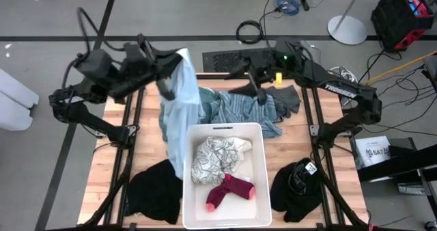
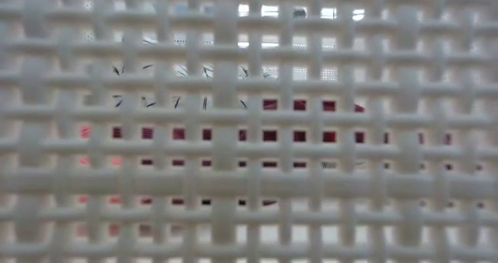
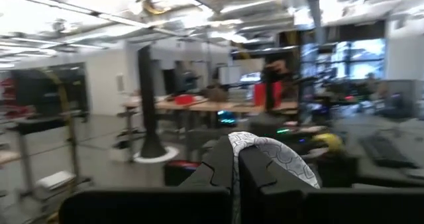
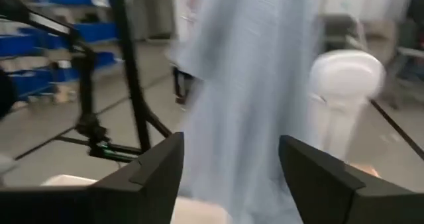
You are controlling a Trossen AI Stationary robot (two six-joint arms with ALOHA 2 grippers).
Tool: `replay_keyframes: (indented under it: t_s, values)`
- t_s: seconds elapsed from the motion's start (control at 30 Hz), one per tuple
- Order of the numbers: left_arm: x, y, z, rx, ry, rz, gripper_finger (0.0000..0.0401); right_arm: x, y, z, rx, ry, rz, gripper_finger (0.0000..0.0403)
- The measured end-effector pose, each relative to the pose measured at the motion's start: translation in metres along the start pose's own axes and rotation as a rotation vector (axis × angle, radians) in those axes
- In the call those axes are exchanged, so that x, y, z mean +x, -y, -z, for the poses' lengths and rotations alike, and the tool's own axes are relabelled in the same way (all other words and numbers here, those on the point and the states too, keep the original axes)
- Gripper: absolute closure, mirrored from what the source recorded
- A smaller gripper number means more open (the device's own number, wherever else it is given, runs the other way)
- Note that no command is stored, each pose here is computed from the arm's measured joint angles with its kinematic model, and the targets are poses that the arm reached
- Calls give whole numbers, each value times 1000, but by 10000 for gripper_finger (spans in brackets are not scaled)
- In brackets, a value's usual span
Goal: Sort clothes
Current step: Put the light blue polo shirt into the white laundry bin
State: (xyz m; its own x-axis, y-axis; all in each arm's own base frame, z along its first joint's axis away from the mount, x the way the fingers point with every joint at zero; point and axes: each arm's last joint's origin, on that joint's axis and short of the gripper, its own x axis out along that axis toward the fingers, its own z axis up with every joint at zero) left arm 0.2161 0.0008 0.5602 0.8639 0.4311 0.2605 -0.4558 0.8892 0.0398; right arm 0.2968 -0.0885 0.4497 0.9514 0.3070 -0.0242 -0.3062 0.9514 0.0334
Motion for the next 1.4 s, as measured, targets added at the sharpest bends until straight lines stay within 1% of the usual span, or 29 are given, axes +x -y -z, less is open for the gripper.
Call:
replay_keyframes:
  t_s: [0.07,0.13,0.23,0.33,0.53,0.73,0.87,1.03,1.1,1.17,1.23,1.27,1.3,1.33,1.4]
  values:
    - [7,-1,5,14,-17,-23,401,6,-6,-3,-29,38,-16,158]
    - [14,-2,11,27,-33,-39,401,12,-10,-7,-53,86,23,153]
    - [23,0,20,50,-68,-32,401,15,-13,-13,-55,150,122,152]
    - [31,4,30,71,-108,-13,401,14,-13,-15,-35,172,132,152]
    - [46,15,47,100,-164,9,401,15,-13,-15,-15,168,129,151]
    - [54,19,57,122,-189,25,401,15,-14,-14,-12,164,125,151]
    - [59,19,62,125,-200,40,401,21,-12,-9,-4,150,123,151]
    - [65,21,68,127,-218,42,401,29,-8,-4,-5,141,177,155]
    - [65,21,69,128,-222,60,401,31,-6,-2,-13,137,191,173]
    - [65,22,70,135,-232,80,401,31,-6,-1,-9,123,193,207]
    - [64,22,72,157,-249,88,394,30,-7,0,-14,105,197,267]
    - [64,22,74,170,-264,91,388,27,-8,0,-28,92,200,306]
    - [63,22,74,179,-277,95,378,25,-8,-1,-51,87,203,348]
    - [62,22,75,185,-290,99,367,21,-10,-4,-80,86,207,374]
    - [59,21,78,202,-329,110,340,12,-14,-10,-95,91,213,389]
